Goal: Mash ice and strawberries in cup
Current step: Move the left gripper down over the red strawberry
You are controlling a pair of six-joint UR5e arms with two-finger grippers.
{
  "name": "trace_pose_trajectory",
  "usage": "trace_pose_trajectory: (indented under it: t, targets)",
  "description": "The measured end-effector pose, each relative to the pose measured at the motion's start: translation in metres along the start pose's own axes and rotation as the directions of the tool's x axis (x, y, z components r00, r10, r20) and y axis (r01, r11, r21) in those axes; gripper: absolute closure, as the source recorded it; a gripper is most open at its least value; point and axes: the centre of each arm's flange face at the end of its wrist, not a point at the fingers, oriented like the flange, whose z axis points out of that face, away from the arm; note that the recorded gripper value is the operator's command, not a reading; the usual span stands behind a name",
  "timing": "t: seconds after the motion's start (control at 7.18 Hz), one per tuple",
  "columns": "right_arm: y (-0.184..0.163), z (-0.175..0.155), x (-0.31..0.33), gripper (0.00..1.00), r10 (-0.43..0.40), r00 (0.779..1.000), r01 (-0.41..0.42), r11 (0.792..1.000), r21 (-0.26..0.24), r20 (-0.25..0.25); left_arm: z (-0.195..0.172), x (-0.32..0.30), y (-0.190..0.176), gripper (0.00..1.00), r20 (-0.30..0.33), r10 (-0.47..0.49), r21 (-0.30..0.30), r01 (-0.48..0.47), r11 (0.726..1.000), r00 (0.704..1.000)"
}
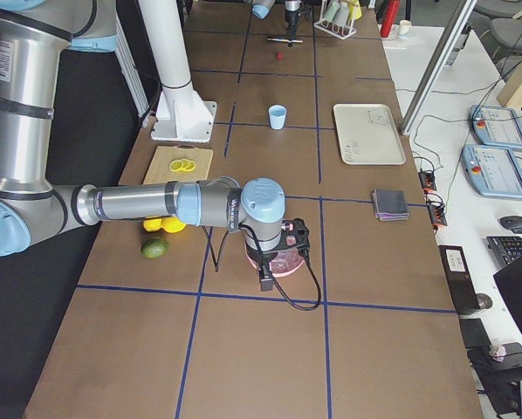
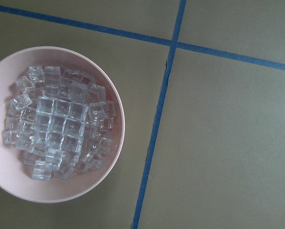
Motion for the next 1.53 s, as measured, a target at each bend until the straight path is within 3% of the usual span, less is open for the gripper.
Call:
trace_pose_trajectory:
  t: [0.42, 0.97, 1.11, 1.39, 1.53]
  targets:
    - [0.0, 0.0, 0.0, 0.01, 0.002, 1.0, -0.002, 1.0, 0.001, 0.004, 0.023, 0.004, 0.034, 0.0, 0.012, -0.009, -0.006, 0.009, 1.0, 1.0]
    - [0.002, 0.002, 0.001, 0.01, 0.005, 1.0, -0.005, 1.0, -0.003, 0.005, 0.036, 0.018, 0.044, 0.0, 0.019, 0.0, -0.02, 0.0, 1.0, 1.0]
    - [0.002, 0.002, 0.001, 0.01, 0.005, 1.0, -0.005, 1.0, -0.004, 0.005, 0.04, 0.022, 0.046, 0.1, 0.021, 0.006, -0.023, -0.005, 1.0, 1.0]
    - [0.003, 0.003, 0.002, 0.01, 0.007, 1.0, -0.006, 1.0, -0.006, 0.005, 0.044, 0.027, 0.049, 0.82, 0.02, 0.014, -0.032, -0.014, 0.999, 1.0]
    - [0.003, 0.004, 0.002, 0.01, 0.007, 1.0, -0.007, 1.0, -0.007, 0.005, 0.045, 0.027, 0.05, 0.95, 0.02, 0.016, -0.033, -0.015, 0.999, 1.0]
